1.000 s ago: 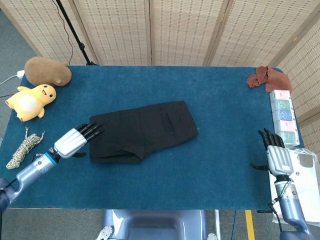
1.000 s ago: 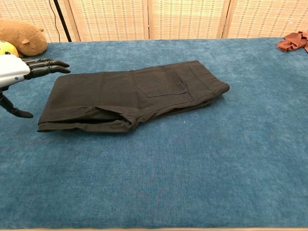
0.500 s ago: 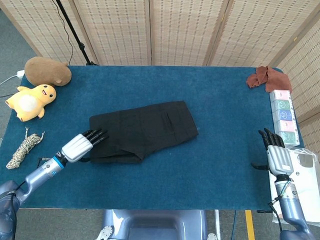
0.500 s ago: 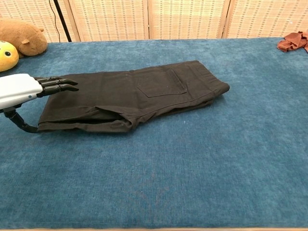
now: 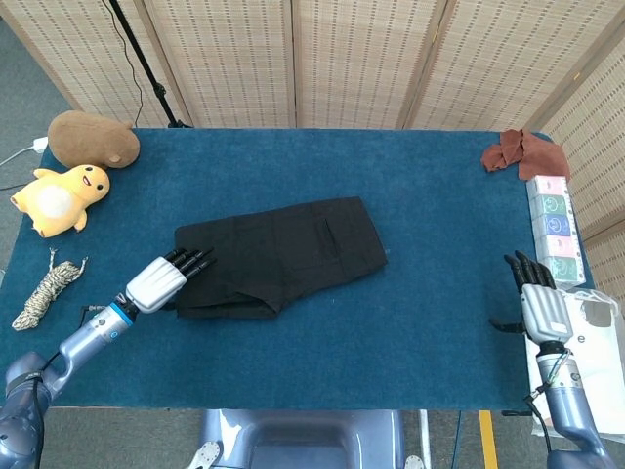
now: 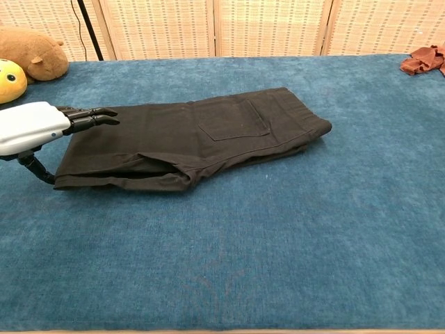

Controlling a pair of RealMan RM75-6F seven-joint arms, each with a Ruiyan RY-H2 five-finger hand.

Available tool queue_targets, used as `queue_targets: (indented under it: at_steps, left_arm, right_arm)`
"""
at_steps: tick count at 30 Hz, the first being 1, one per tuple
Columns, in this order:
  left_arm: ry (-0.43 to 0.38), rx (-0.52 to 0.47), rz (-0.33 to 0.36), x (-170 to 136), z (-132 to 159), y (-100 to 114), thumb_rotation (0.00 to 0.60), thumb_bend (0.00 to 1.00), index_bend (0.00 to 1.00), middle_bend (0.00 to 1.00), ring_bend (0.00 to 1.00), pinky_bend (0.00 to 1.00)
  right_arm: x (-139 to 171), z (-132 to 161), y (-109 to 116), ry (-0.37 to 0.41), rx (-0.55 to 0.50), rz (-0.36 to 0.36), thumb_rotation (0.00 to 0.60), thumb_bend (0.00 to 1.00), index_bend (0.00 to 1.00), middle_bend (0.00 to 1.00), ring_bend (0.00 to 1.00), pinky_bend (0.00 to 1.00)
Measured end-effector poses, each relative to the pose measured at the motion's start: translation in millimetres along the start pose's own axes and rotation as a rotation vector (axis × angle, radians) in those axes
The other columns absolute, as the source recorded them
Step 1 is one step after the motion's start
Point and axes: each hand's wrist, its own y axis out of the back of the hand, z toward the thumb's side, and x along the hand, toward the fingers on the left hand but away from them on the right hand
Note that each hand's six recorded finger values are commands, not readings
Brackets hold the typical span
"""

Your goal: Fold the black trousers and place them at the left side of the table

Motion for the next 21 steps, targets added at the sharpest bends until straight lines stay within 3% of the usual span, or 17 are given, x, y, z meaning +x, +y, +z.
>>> queue_targets:
  at_steps: [4,10,21]
  left_arm:
    - [0.015,-0.025,0.007,1.9,1.9,-2.3,0.6,0.25,0.33,0.16,0.32,0.2]
    - [0.021,-0.013,0.005,-0.1,0.7,-3.5,0.6,0.28,0.47,0.3,0.41,0.21]
    - [0.024,-0.014,0.073,10.3,-0.5,13.3,0.6,0.39,0.57,0.38,0.46,0.25]
  right_arm:
    - [0.0,0.0,-0.2,0.001,-0.003,0.001,0.6,0.0,0.0,0.0,0.0,0.0]
    - [-0.1,0.7,-0.1,0.006,-0.003,0.002,0.6,0.0,0.0,0.0,0.0,0.0]
    - [0.7,2.7,-0.3,0.015,0.0,0.001,0.6,0.0,0.0,0.0,0.0,0.0]
